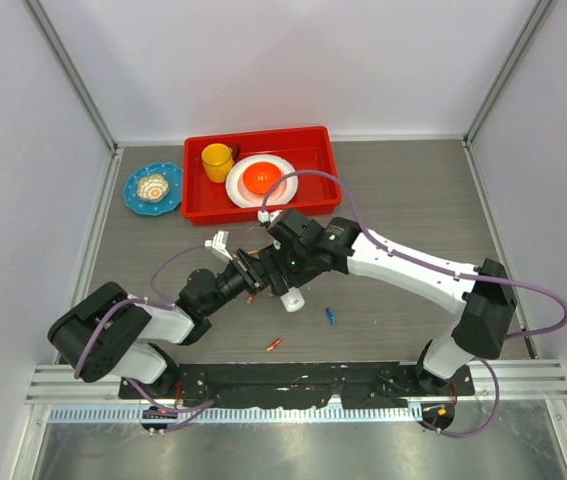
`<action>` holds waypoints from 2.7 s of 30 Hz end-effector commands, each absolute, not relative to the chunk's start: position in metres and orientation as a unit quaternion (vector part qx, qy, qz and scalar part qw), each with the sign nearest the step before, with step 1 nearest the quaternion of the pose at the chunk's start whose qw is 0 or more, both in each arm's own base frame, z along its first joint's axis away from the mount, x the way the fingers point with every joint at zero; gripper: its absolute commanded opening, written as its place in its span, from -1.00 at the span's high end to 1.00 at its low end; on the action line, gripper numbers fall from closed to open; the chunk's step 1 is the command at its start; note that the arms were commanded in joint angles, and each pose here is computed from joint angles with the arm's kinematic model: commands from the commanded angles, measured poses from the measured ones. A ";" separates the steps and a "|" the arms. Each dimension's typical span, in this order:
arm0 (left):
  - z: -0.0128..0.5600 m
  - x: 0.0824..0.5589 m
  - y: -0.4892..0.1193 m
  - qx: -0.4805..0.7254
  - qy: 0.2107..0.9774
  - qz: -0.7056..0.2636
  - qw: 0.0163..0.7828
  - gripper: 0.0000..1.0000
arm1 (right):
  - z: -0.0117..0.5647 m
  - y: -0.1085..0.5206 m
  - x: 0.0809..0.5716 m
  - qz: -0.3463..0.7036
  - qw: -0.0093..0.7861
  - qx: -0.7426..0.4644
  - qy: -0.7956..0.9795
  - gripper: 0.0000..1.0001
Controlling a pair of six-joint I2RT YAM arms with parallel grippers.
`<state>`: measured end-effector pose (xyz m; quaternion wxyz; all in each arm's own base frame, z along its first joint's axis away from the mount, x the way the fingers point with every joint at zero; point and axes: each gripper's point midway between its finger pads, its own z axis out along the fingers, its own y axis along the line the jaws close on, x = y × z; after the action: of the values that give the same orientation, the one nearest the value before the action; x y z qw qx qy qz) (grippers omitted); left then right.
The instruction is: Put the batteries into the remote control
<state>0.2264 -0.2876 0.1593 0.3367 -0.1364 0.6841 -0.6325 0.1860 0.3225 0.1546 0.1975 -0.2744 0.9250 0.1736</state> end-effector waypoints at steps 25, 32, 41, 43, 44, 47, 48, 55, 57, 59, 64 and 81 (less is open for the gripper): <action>0.246 0.229 -0.292 -0.094 0.567 -0.734 0.363 1.00 | 0.253 0.277 0.190 0.357 0.406 -0.133 0.831 -0.61; 0.252 0.218 -0.289 -0.068 0.572 -0.763 0.292 1.00 | 0.262 0.270 0.181 0.502 0.400 -0.086 0.762 -0.65; 0.255 0.207 -0.298 -0.027 0.578 -0.775 0.256 0.99 | 0.250 0.283 0.174 0.582 0.364 -0.092 0.721 -0.66; 0.257 0.208 -0.299 -0.025 0.577 -0.776 0.256 1.00 | 0.246 0.285 0.173 0.584 0.357 -0.098 0.722 -0.65; 0.257 0.208 -0.299 -0.025 0.577 -0.776 0.256 1.00 | 0.245 0.287 0.174 0.586 0.355 -0.099 0.722 -0.66; 0.258 0.208 -0.300 -0.023 0.575 -0.777 0.256 1.00 | 0.239 0.291 0.171 0.588 0.338 -0.111 0.726 -0.66; 0.259 0.208 -0.299 -0.023 0.574 -0.777 0.256 0.99 | 0.234 0.293 0.169 0.589 0.327 -0.118 0.730 -0.65; 0.263 0.207 -0.298 -0.020 0.570 -0.780 0.258 0.99 | 0.217 0.295 0.165 0.581 0.304 -0.125 0.745 -0.60; 0.264 0.206 -0.298 -0.019 0.570 -0.780 0.258 0.99 | 0.215 0.295 0.164 0.582 0.298 -0.126 0.746 -0.59; 0.265 0.206 -0.298 -0.019 0.569 -0.780 0.261 0.99 | 0.213 0.296 0.163 0.583 0.290 -0.128 0.748 -0.56; 0.265 0.206 -0.297 -0.019 0.568 -0.780 0.262 0.99 | 0.207 0.300 0.156 0.592 0.266 -0.137 0.748 -0.49; 0.268 0.204 -0.297 -0.017 0.566 -0.782 0.261 0.99 | 0.190 0.308 0.157 0.595 0.238 -0.120 0.758 -0.20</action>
<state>0.2173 -0.3041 0.1988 0.1930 -0.0984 0.6614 -0.7181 0.1565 0.3036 0.1807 0.2260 -0.1134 0.7738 0.5808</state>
